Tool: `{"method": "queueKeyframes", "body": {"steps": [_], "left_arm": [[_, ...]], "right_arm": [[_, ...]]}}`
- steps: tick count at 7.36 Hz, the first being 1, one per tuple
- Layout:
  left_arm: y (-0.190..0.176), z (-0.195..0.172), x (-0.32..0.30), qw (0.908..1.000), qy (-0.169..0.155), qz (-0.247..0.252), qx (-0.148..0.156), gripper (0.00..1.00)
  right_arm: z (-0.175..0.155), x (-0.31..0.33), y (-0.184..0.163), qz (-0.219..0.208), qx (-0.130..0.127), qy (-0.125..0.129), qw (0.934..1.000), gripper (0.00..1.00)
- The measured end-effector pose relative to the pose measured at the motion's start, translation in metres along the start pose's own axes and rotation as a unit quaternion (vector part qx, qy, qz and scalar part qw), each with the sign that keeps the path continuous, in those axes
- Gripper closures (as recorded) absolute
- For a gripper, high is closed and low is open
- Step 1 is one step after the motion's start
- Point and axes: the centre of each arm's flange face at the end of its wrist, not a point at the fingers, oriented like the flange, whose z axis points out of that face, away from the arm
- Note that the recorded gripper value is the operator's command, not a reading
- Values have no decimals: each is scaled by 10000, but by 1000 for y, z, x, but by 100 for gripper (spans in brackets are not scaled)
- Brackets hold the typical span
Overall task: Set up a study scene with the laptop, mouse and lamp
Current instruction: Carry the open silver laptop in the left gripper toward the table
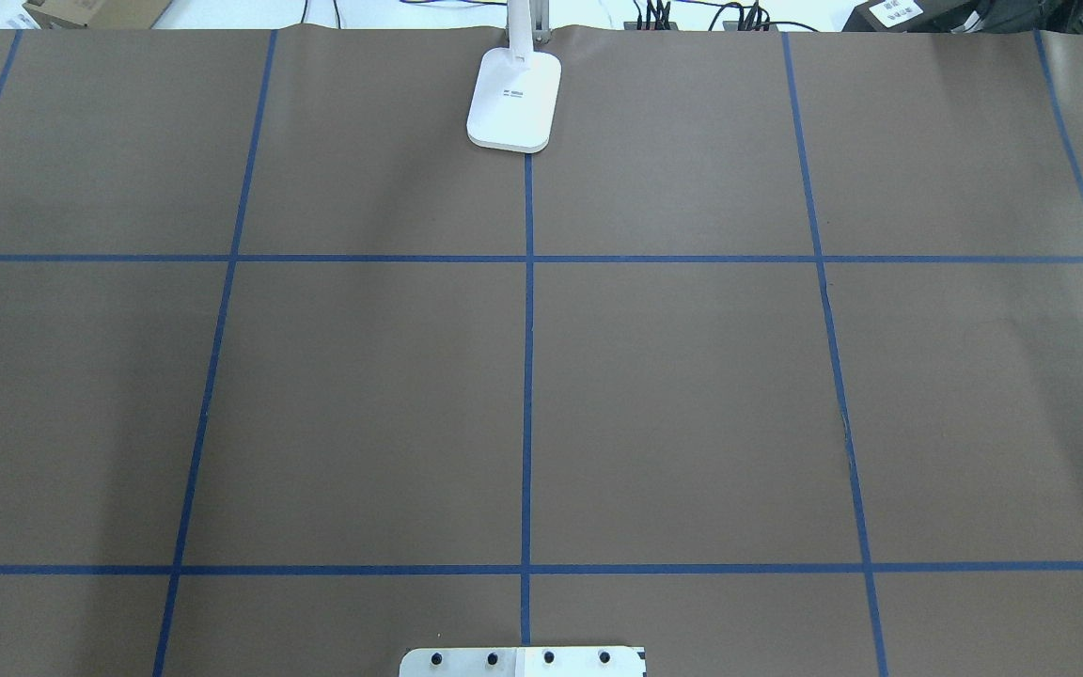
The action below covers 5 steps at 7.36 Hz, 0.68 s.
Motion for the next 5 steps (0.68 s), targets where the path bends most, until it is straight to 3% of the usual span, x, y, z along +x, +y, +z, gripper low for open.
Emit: {"method": "queueKeyframes", "body": {"steps": [3, 5], "left_arm": [[6, 28, -67, 9927, -249, -1178, -89, 0], [3, 46, -90, 9860, -335, -1618, -228, 0]], "right_arm": [[-2, -3, -1, 9, 14, -28, 10000, 0], [-1, -4, -1, 16, 5, -82, 10000, 0]]}}
